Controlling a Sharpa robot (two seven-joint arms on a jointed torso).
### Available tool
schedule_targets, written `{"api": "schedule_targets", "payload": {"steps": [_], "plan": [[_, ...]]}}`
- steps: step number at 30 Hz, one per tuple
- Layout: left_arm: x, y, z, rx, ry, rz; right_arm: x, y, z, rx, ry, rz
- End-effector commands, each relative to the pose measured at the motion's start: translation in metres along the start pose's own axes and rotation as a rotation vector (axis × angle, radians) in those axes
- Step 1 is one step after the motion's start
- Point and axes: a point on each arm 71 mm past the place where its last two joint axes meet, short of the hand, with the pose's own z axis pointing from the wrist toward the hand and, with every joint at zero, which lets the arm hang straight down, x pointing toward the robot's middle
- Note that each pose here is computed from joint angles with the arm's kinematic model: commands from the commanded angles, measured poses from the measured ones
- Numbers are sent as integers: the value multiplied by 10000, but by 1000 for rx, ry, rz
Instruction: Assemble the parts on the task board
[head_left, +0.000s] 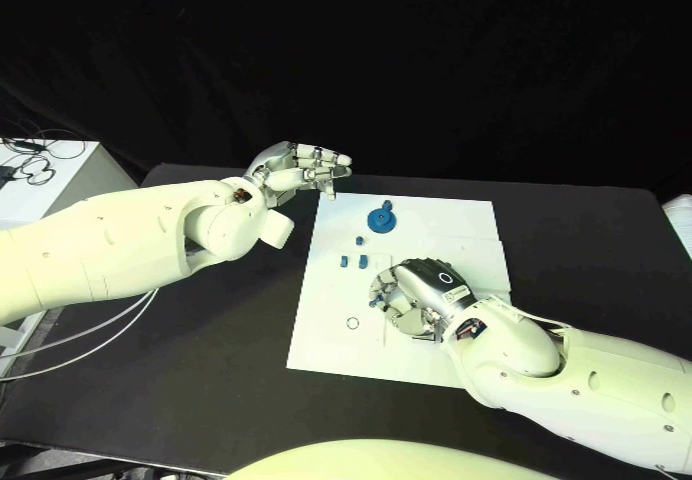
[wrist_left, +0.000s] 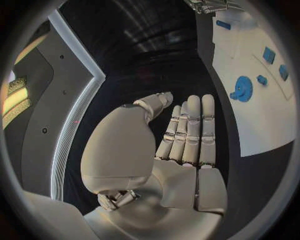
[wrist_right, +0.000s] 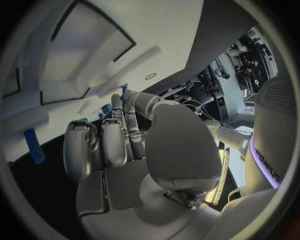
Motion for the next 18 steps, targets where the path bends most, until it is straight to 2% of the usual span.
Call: {"api": "schedule_targets", "payload": {"steps": [1, 8, 18], "plan": [[21, -11, 4, 5, 14, -11, 50, 18, 0, -8, 65, -32], [15, -11, 0, 5, 12, -10, 65, 38, 0, -9, 88, -44], [15, -12, -2, 5, 12, -10, 55, 45, 17, 20, 65, -75]]}}
